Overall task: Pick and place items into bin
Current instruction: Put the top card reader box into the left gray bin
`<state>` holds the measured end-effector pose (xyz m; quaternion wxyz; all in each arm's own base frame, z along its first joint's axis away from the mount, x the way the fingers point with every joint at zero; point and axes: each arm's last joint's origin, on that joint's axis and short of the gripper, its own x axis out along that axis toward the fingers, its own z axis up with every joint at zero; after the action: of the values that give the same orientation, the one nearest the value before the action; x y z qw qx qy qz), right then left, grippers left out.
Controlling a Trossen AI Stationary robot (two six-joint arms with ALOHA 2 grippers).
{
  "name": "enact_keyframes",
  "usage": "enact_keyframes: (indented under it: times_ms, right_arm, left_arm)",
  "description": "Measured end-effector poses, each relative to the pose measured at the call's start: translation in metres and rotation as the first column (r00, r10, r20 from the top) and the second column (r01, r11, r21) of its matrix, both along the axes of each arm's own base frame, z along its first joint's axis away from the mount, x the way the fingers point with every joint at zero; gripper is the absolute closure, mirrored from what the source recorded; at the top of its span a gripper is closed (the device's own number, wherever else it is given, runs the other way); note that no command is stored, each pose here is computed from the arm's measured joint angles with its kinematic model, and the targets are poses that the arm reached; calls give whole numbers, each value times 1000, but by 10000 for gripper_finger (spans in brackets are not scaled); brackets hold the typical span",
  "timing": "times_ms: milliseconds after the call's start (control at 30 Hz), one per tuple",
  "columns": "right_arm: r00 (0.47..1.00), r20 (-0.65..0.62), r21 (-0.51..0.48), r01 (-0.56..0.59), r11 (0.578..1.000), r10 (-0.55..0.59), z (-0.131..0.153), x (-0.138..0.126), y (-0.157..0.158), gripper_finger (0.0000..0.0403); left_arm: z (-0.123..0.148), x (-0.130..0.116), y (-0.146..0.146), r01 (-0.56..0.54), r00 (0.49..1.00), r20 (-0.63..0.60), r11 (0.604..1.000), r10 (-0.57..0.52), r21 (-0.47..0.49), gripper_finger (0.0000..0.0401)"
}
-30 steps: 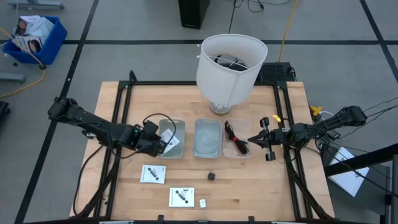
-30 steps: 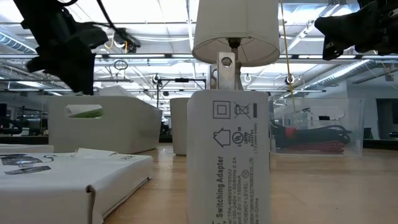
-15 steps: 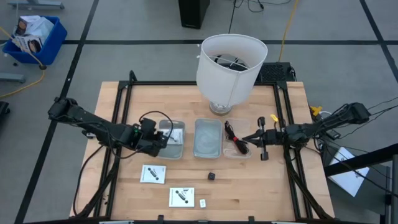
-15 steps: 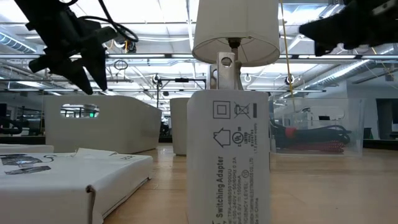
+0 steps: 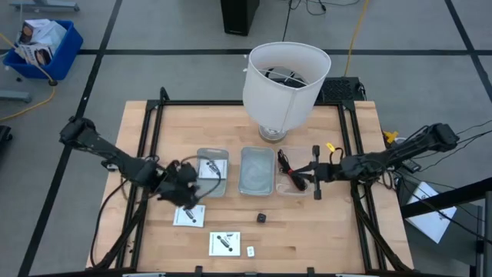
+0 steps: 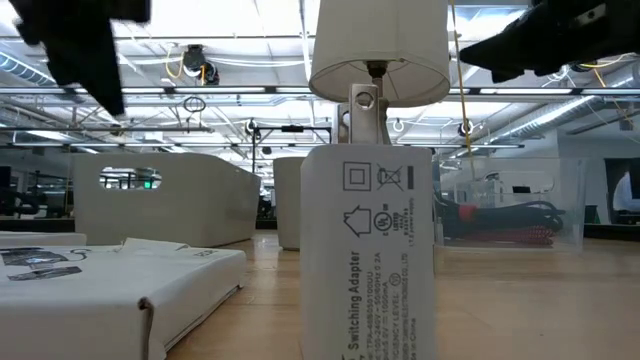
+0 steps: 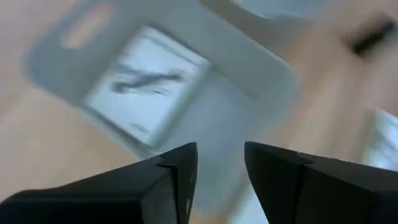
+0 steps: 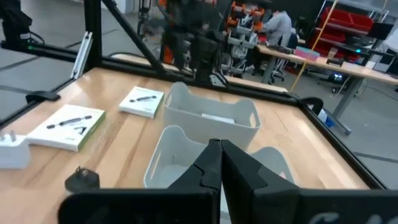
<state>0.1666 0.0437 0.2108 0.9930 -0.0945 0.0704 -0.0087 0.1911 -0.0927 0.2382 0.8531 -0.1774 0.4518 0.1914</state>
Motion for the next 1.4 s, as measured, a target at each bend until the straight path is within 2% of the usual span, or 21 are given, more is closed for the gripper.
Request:
enact_keyframes:
  times_ms: [100, 200, 333, 467, 633, 800, 967, 1167, 1300, 1400]
  right_arm:
    - [1000, 18, 6, -11, 1000, 11, 1, -11, -2, 403]
    - [999, 53, 36, -13, 999, 11, -4, -21, -4, 403]
    - [994, 108, 73, -19, 997, 11, -8, -29, -7, 403]
    - [993, 116, 89, -19, 996, 9, -11, -33, -8, 403]
    - [993, 119, 101, -21, 995, 9, -11, -33, -8, 403]
    - [993, 119, 100, -20, 995, 8, -11, -33, -8, 403]
    - [993, 119, 94, -20, 995, 9, -11, -33, -8, 403]
    - [993, 121, 98, -20, 995, 8, -11, -33, -8, 403]
    - [992, 127, 100, -20, 995, 7, -10, -33, -8, 403]
    - [992, 126, 99, -20, 995, 7, -11, -33, -8, 403]
  left_arm:
    - [7, -5, -19, 163, 987, -5, 986, -163, -41, 269]
    - [3, -12, -32, 244, 968, -44, 968, -247, -65, 265]
    - [-6, -20, -45, 287, 951, -101, 956, -292, -55, 237]
    - [-16, -24, -57, 332, 930, -158, 943, -333, -31, 184]
    - [-32, -21, -72, 337, 911, -215, 936, -351, -103, 116]
    - [-55, -17, -100, 408, 884, -202, 907, -421, -105, 91]
    - [-88, -19, -110, 426, 844, -344, 904, -411, -35, 119]
    - [-100, -17, -111, 423, 826, -429, 905, -366, 44, 183]
    - [-98, -15, -112, 425, 828, -428, 903, -361, 60, 239]
    - [-99, -15, -113, 428, 826, -426, 902, -369, 49, 300]
